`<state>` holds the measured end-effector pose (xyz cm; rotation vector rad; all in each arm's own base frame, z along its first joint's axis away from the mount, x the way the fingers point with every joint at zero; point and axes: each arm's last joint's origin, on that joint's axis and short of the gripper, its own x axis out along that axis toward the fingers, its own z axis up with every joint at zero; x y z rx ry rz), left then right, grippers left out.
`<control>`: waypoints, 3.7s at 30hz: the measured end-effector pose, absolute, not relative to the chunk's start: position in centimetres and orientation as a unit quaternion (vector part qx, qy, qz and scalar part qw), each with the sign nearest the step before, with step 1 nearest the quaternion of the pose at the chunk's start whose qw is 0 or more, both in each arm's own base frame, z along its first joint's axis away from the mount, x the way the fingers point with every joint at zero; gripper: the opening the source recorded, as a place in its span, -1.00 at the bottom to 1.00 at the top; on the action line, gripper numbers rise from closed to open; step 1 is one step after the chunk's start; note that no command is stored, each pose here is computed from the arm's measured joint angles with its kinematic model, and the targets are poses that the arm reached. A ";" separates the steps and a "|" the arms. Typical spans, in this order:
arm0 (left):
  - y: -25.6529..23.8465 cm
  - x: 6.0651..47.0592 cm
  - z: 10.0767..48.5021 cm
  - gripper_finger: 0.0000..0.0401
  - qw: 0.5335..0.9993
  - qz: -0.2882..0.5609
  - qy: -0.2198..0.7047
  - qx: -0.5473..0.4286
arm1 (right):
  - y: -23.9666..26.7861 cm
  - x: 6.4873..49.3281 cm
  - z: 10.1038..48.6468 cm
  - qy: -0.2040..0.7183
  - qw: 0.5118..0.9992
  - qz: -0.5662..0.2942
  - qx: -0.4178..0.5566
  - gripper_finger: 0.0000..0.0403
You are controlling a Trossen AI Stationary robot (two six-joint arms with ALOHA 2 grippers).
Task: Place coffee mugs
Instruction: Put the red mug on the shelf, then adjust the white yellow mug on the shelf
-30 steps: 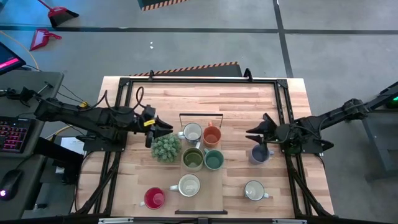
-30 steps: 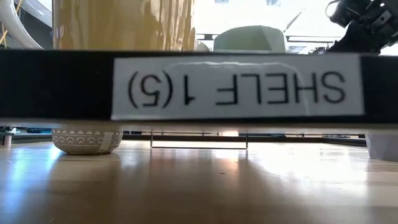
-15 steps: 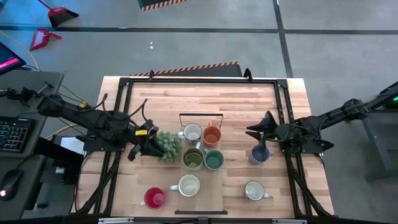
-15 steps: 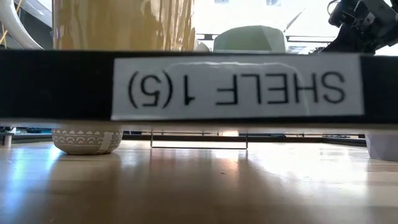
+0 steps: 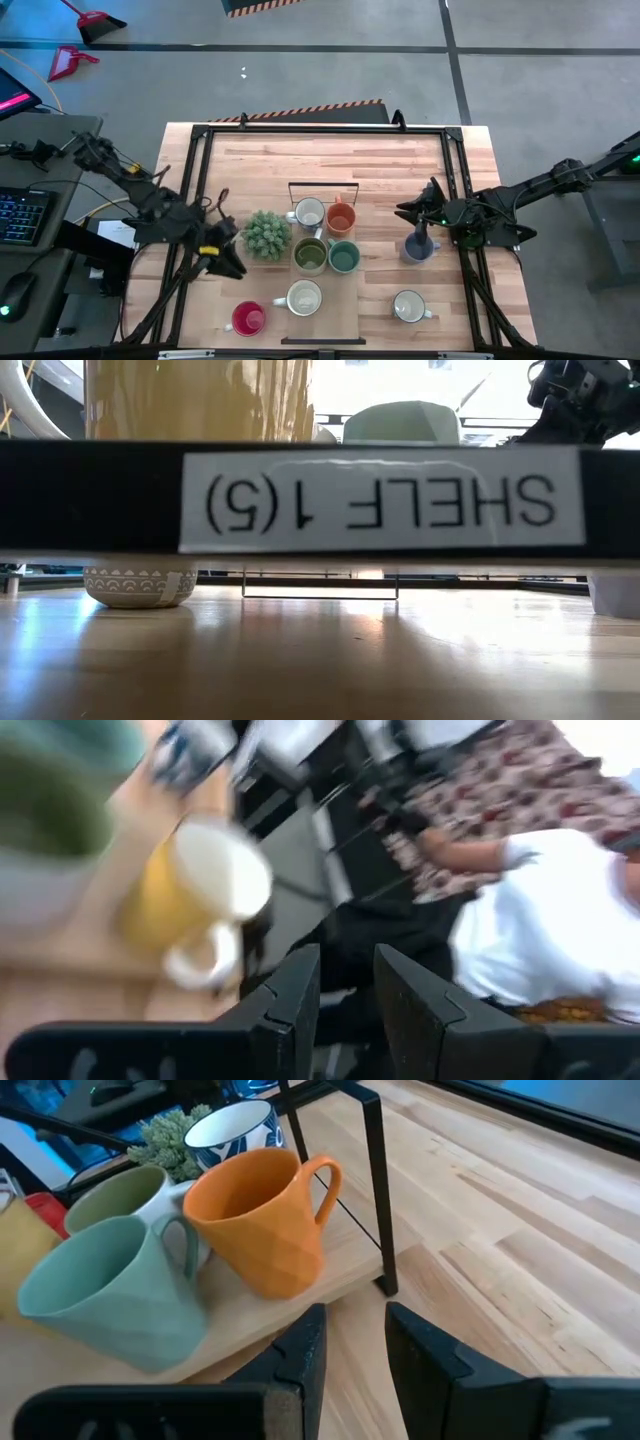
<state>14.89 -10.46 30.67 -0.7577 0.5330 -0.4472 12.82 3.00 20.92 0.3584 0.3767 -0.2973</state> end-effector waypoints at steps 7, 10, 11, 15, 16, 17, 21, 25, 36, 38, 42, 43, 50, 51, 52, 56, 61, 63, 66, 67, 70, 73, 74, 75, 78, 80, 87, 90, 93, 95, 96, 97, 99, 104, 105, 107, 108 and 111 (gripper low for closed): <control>-11.9 14.3 27.9 -0.56 0.830 -0.102 0.362 -0.411 | 3.0 12.8 20.9 0.185 0.955 -0.147 0.180 -0.57; -12.7 14.8 26.7 -0.56 0.809 -0.069 0.402 -0.423 | 3.0 12.8 20.9 0.185 0.954 -0.148 0.183 -0.57; -13.0 15.0 26.3 -0.56 0.801 -0.062 0.415 -0.428 | 3.0 12.8 20.9 0.186 0.954 -0.149 0.182 -0.57; -14.2 15.6 25.0 -0.56 0.772 -0.044 0.451 -0.447 | 3.0 12.8 20.9 0.188 0.954 -0.150 0.181 -0.57; -14.5 15.7 24.8 -0.56 0.767 -0.040 0.454 -0.451 | 3.0 12.8 20.8 0.188 0.954 -0.151 0.180 -0.57; -14.7 15.8 24.6 -0.56 0.764 -0.036 0.458 -0.453 | 3.0 12.8 20.8 0.188 0.954 -0.151 0.180 -0.57; -15.5 16.0 23.6 -0.56 0.740 -0.004 0.476 -0.474 | 3.0 12.8 20.8 0.192 0.954 -0.152 0.174 -0.57; -15.9 16.2 23.0 -0.56 0.720 0.025 0.485 -0.495 | 3.0 12.7 20.7 0.200 0.953 -0.148 0.171 -0.57; -17.3 17.8 24.7 -0.56 0.719 0.078 0.517 -0.458 | 3.0 12.4 20.0 0.243 0.948 -0.130 0.162 -0.57; -17.5 17.9 25.0 -0.56 0.717 0.097 0.529 -0.443 | 3.0 12.4 20.0 0.243 0.947 -0.128 0.163 -0.57; -18.2 18.6 25.0 -0.56 0.710 0.123 0.546 -0.427 | 3.1 12.4 20.0 0.245 0.947 -0.124 0.164 -0.57; -18.5 18.8 25.0 -0.56 0.707 0.124 0.549 -0.428 | 3.1 12.4 20.0 0.247 0.947 -0.122 0.165 -0.57; -20.2 20.2 23.7 -0.56 0.691 0.137 0.576 -0.415 | 3.1 12.3 20.0 0.256 0.947 -0.107 0.160 -0.57; -20.4 20.4 23.6 -0.56 0.687 0.139 0.579 -0.417 | 3.1 12.3 19.9 0.256 0.947 -0.107 0.160 -0.57; -20.6 20.5 23.5 -0.56 0.683 0.140 0.583 -0.417 | 3.2 12.3 19.9 0.256 0.947 -0.106 0.160 -0.57; -21.1 21.0 23.1 -0.56 0.678 0.146 0.589 -0.415 | 3.2 12.3 19.9 0.263 0.946 -0.091 0.163 -0.57; -21.0 20.9 23.0 -0.56 0.675 0.162 0.595 -0.406 | 3.3 12.3 19.8 0.275 0.944 -0.076 0.166 -0.57; -20.7 20.6 22.9 -0.56 0.670 0.183 0.599 -0.399 | 3.3 12.3 19.8 0.276 0.944 -0.073 0.167 -0.57; -20.6 20.5 22.2 -0.56 0.663 0.201 0.606 -0.391 | 3.3 12.3 19.8 0.276 0.944 -0.073 0.167 -0.57; -20.6 20.5 22.2 -0.56 0.661 0.199 0.607 -0.394 | 3.3 12.3 19.8 0.276 0.944 -0.073 0.167 -0.57; -20.6 20.5 22.6 -0.56 0.662 0.194 0.604 -0.400 | 3.3 12.2 19.8 0.279 0.943 -0.074 0.166 -0.57; -20.6 20.4 22.4 -0.56 0.659 0.202 0.606 -0.397 | 3.3 12.1 19.6 0.285 0.941 -0.076 0.163 -0.57; -20.6 20.5 22.5 -0.56 0.659 0.201 0.604 -0.400 | 3.3 12.1 19.6 0.289 0.940 -0.077 0.161 -0.57; -20.6 20.5 22.5 -0.56 0.658 0.200 0.603 -0.403 | 3.3 12.0 19.5 0.292 0.940 -0.078 0.160 -0.57; -20.6 20.5 22.5 -0.56 0.657 0.203 0.604 -0.402 | 3.2 12.0 19.4 0.298 0.939 -0.077 0.150 -0.57; -20.6 20.5 22.5 -0.56 0.658 0.203 0.604 -0.403 | 3.2 11.9 19.4 0.300 0.939 -0.078 0.149 -0.57; -20.5 20.4 22.5 -0.56 0.656 0.207 0.604 -0.403 | 3.2 11.9 19.4 0.300 0.939 -0.079 0.148 -0.57; -20.5 20.4 22.5 -0.56 0.655 0.209 0.605 -0.402 | 3.2 11.9 19.4 0.301 0.939 -0.080 0.148 -0.57; -20.4 20.4 22.5 -0.56 0.655 0.214 0.603 -0.402 | 3.2 11.9 19.4 0.301 0.939 -0.080 0.148 -0.57; -20.3 20.3 22.5 -0.56 0.655 0.220 0.604 -0.397 | 3.2 11.9 19.4 0.301 0.939 -0.080 0.148 -0.57; -20.3 20.3 22.5 -0.56 0.656 0.221 0.604 -0.396 | 3.2 11.9 19.4 0.301 0.939 -0.080 0.148 -0.57; -20.3 20.3 22.5 -0.56 0.658 0.220 0.603 -0.393 | 3.2 11.9 19.4 0.301 0.939 -0.080 0.148 -0.57; -20.3 20.4 22.5 -0.56 0.658 0.219 0.602 -0.397 | 3.2 11.9 19.4 0.301 0.939 -0.080 0.148 -0.57; -20.5 20.8 24.5 -0.56 0.665 0.195 0.598 -0.404 | 3.2 11.9 19.4 0.301 0.939 -0.080 0.148 -0.57; -20.3 20.9 25.3 -0.56 0.668 0.194 0.598 -0.399 | 3.2 11.9 19.4 0.301 0.939 -0.080 0.148 -0.57; -20.0 21.3 27.2 -0.56 0.673 0.186 0.594 -0.398 | 3.2 11.9 19.4 0.300 0.938 -0.080 0.151 -0.57; -19.9 21.5 28.2 -0.56 0.679 0.182 0.590 -0.396 | 3.2 12.0 19.4 0.297 0.938 -0.082 0.159 -0.57; -19.8 22.1 31.1 -0.56 0.734 0.162 0.545 -0.372 | 3.4 12.3 19.7 0.281 0.937 -0.077 0.191 -0.57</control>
